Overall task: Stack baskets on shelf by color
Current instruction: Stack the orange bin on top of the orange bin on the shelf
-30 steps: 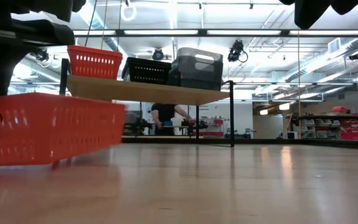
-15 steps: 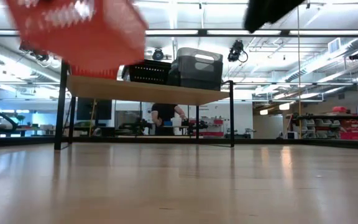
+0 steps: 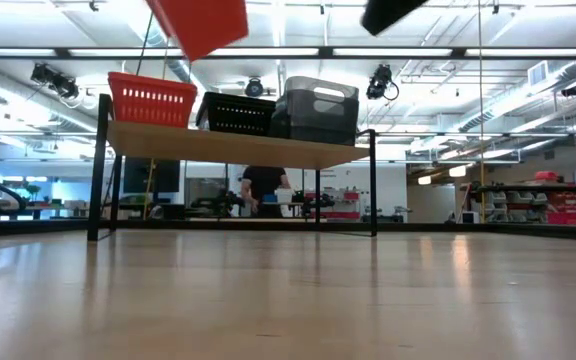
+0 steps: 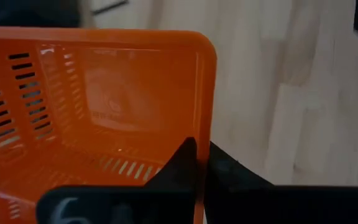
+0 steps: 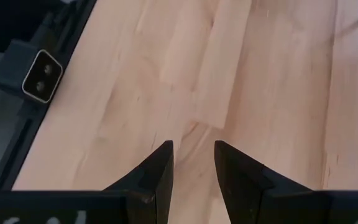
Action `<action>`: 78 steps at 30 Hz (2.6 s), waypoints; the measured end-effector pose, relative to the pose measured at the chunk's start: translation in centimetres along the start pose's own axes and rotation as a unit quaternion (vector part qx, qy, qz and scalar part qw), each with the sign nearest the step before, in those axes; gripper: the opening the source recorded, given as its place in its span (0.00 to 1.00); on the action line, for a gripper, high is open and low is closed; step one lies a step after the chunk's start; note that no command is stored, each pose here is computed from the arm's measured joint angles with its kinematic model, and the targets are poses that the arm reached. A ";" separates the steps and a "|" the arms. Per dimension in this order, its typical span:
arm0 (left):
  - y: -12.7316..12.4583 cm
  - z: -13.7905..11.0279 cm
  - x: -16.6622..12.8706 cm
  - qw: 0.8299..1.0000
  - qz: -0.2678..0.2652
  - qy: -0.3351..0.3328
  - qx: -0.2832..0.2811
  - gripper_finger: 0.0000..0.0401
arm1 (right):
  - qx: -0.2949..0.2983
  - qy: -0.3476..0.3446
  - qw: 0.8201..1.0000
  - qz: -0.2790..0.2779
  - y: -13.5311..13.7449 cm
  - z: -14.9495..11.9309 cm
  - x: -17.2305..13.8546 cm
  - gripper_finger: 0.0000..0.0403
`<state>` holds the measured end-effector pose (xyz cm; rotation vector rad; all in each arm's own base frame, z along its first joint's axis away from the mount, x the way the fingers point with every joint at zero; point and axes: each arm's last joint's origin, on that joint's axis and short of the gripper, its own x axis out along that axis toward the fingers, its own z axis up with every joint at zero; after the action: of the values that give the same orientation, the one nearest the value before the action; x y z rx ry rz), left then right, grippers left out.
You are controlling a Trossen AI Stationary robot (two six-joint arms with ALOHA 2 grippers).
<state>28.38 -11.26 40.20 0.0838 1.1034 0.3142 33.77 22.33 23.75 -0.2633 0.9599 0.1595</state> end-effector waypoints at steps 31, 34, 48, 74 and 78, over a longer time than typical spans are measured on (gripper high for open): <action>17.7 -7.9 2.1 0.980 0.015 0.114 -0.163 0.02 | 0.110 -0.043 0.988 -0.095 -14.2 1.6 3.6 0.31; 17.7 -7.8 2.4 0.979 0.014 0.118 -0.167 0.02 | 0.113 -0.034 0.989 -0.093 -14.5 0.5 4.7 0.31; 18.3 -6.4 -1.6 0.985 0.027 0.031 -0.167 0.02 | 0.145 -0.076 0.983 -0.087 -15.4 -2.1 7.4 0.31; 13.9 -2.7 5.5 0.986 0.015 0.145 -0.084 0.02 | 0.151 -0.094 0.980 -0.087 -15.6 -2.3 7.7 0.31; 13.6 -2.9 5.9 0.984 -0.002 0.158 -0.085 0.02 | 0.151 -0.093 0.980 -0.086 -15.6 -2.3 7.7 0.31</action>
<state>25.40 3.20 36.80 -0.1240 1.3850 0.4270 40.22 6.86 18.47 -0.0493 0.7590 -0.1191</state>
